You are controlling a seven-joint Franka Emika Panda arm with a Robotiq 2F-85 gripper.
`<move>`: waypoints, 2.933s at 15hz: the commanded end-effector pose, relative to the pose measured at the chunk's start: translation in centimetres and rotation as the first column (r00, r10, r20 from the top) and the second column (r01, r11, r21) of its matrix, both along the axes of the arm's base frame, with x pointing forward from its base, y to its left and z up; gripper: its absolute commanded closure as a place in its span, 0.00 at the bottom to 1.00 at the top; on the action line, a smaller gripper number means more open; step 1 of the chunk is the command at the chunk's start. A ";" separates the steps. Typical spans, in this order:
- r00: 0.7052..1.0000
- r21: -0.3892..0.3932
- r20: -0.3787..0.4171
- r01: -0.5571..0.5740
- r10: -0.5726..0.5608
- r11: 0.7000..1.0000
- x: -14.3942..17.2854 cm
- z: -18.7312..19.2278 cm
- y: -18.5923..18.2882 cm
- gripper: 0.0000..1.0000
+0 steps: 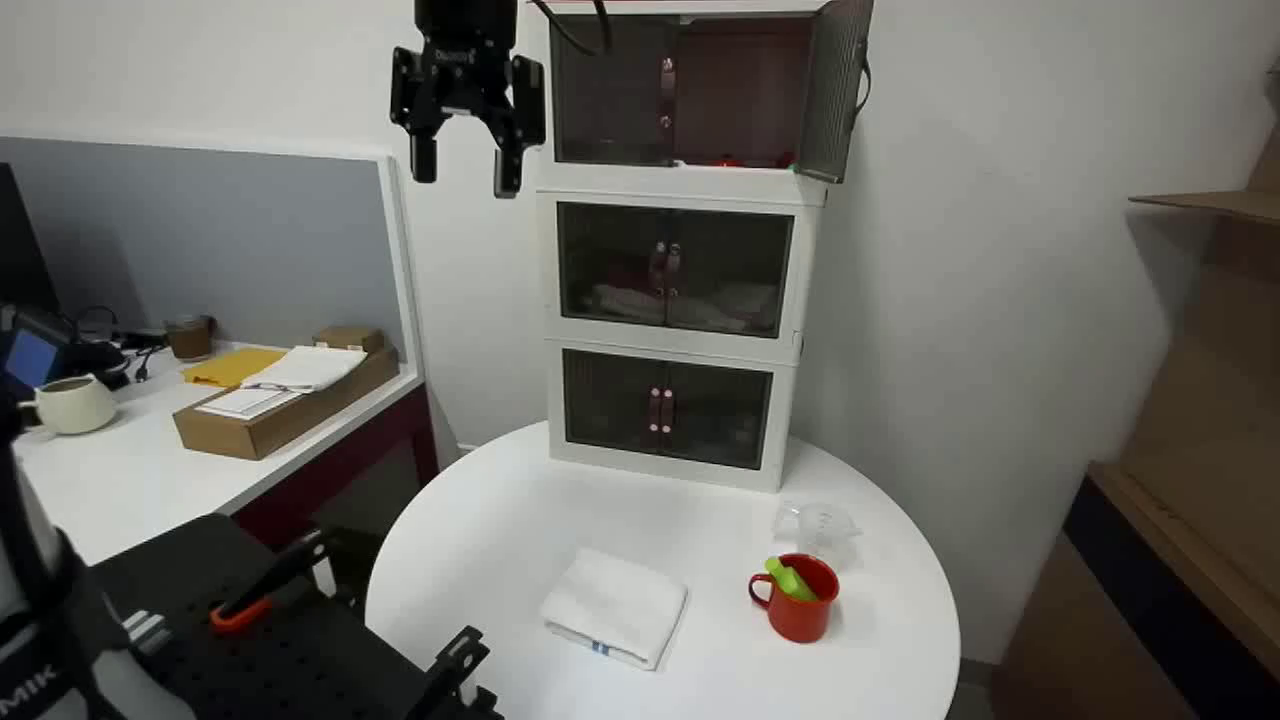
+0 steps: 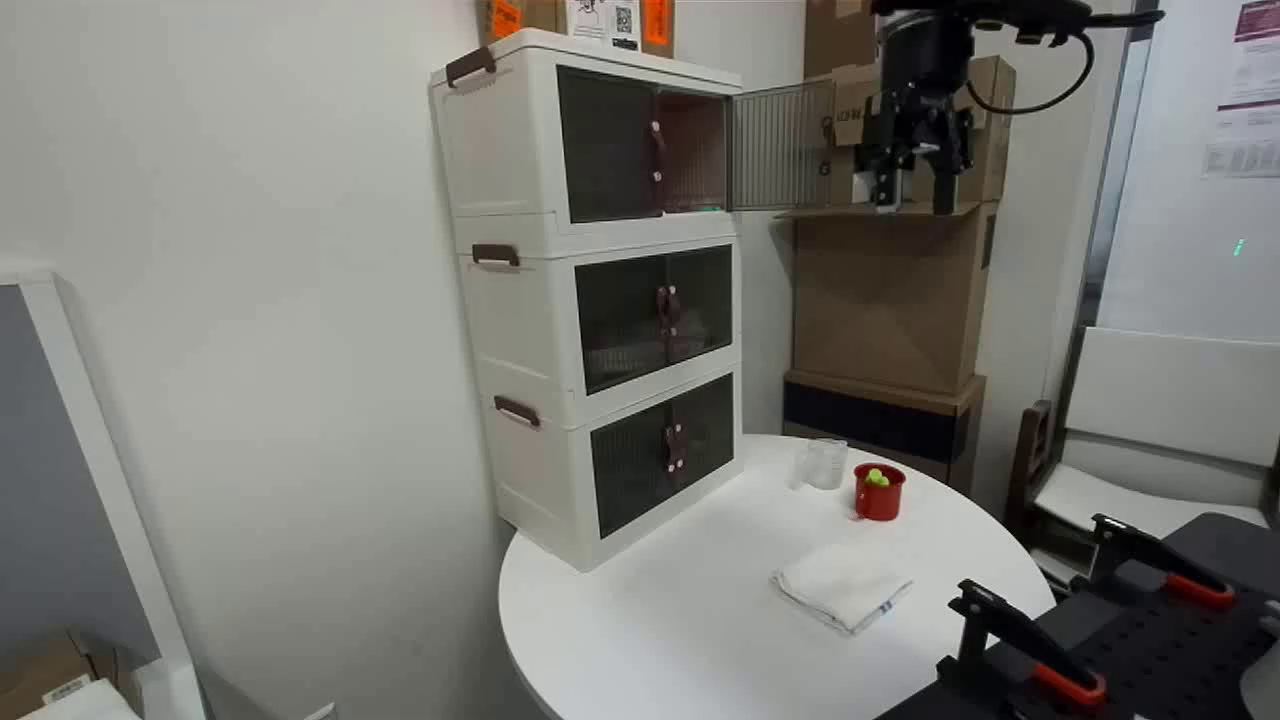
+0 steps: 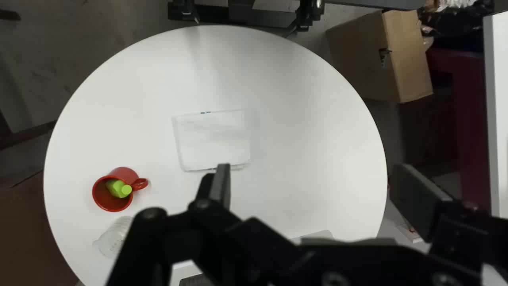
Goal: Open the top cabinet door on the left
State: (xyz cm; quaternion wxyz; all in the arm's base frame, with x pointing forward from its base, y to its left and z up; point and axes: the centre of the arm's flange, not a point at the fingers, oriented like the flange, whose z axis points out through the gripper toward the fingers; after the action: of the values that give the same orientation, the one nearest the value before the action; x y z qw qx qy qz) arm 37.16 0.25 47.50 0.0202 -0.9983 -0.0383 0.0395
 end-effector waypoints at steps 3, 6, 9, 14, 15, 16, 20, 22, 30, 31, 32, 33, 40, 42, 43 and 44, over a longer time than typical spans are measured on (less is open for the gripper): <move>1.000 0.000 0.001 0.000 0.000 1.000 0.0 0.0 0.0 0.00; 0.999 -0.025 0.038 0.026 -0.025 0.999 0.3 0.1 0.6 0.00; 0.978 -0.051 0.191 0.099 -0.088 0.994 2.4 0.6 1.7 0.00; 0.875 -0.086 0.474 0.153 -0.094 0.985 6.9 1.2 4.6 0.00; 0.846 -0.095 0.525 0.162 -0.089 0.982 7.5 1.1 5.1 0.00; 0.816 -0.109 0.573 0.168 -0.076 0.980 8.4 0.8 5.6 0.00; 0.675 -0.149 0.737 0.209 -0.032 0.966 12.0 0.3 6.8 0.00; 0.605 -0.190 0.796 0.211 0.025 0.959 13.7 -0.1 7.0 0.00; 0.524 -0.362 0.825 0.203 0.211 0.910 14.2 3.0 6.3 0.00; 0.521 -0.365 0.826 0.201 0.217 0.909 14.3 3.1 6.5 0.00; 0.520 -0.366 0.826 0.200 0.219 0.909 14.3 3.1 6.6 0.00; 0.460 -0.406 0.839 0.171 0.292 0.898 13.8 3.1 5.8 0.00; 0.312 -0.325 0.926 0.377 0.211 0.867 10.0 3.4 7.0 0.00; 0.255 -0.256 0.955 0.439 0.154 0.861 9.6 2.3 8.5 0.00; 0.235 -0.220 0.965 0.468 0.120 0.856 9.6 1.6 9.1 0.00; 0.209 -0.189 0.973 0.496 0.094 0.848 9.7 1.0 9.6 0.00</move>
State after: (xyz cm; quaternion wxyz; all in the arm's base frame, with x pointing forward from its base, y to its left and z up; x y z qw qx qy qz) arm 47.42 8.75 52.27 -0.2325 -0.8017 0.0446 -0.5488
